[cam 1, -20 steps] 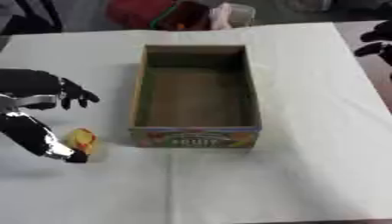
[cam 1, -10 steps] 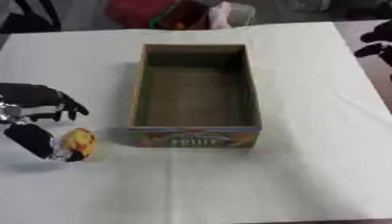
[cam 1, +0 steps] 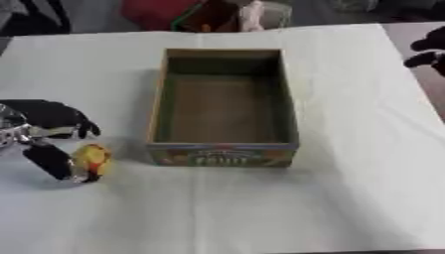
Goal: Pick up objects on the table and place them in the box.
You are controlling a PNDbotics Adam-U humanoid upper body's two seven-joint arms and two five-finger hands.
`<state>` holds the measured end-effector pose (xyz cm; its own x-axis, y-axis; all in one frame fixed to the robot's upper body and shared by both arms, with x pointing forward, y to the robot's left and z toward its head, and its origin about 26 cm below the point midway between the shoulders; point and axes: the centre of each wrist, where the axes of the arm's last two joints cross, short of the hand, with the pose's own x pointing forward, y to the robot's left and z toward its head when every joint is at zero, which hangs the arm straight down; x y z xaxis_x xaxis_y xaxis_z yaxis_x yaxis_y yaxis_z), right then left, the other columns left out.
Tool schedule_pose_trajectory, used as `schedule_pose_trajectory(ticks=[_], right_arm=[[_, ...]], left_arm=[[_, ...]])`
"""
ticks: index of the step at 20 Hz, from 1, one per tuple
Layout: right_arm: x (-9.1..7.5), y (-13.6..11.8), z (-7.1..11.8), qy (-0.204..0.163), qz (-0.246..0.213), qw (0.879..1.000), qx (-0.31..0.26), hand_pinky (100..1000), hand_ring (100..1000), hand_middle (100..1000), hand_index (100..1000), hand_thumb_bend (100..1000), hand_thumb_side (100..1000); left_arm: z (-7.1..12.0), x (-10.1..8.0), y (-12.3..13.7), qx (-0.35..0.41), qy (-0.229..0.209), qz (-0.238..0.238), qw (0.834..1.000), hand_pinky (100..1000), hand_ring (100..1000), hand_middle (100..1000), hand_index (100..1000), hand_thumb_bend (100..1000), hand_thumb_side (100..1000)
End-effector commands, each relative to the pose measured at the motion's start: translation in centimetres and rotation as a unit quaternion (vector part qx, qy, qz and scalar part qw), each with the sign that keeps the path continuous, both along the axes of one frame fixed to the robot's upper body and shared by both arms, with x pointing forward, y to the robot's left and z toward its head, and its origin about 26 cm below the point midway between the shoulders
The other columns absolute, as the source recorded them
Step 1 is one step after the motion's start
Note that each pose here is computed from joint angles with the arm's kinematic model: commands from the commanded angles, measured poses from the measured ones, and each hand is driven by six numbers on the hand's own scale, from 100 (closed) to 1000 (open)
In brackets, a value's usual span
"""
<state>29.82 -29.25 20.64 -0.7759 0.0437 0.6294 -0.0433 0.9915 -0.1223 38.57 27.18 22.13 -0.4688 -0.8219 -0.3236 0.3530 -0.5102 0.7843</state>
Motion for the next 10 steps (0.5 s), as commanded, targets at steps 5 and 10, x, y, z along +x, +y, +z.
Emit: schedule_pose_trajectory(ticks=[5,10], right_arm=[[-0.3,0.03,0.67,-0.011,-0.001,1.0,-0.004,554,642,591,817,100,929],[-0.31,0.01,0.59,-0.009,-0.002,1.0,-0.003,555,642,591,817,100,931]], left_arm=[[1.35,-0.06,-0.14,-0.013,-0.042,-0.006,0.999,257,510,564,747,473,622],[1.48,-0.13,-0.12,-0.048,-0.072,-0.003,0.996,100,388,476,662,220,341]])
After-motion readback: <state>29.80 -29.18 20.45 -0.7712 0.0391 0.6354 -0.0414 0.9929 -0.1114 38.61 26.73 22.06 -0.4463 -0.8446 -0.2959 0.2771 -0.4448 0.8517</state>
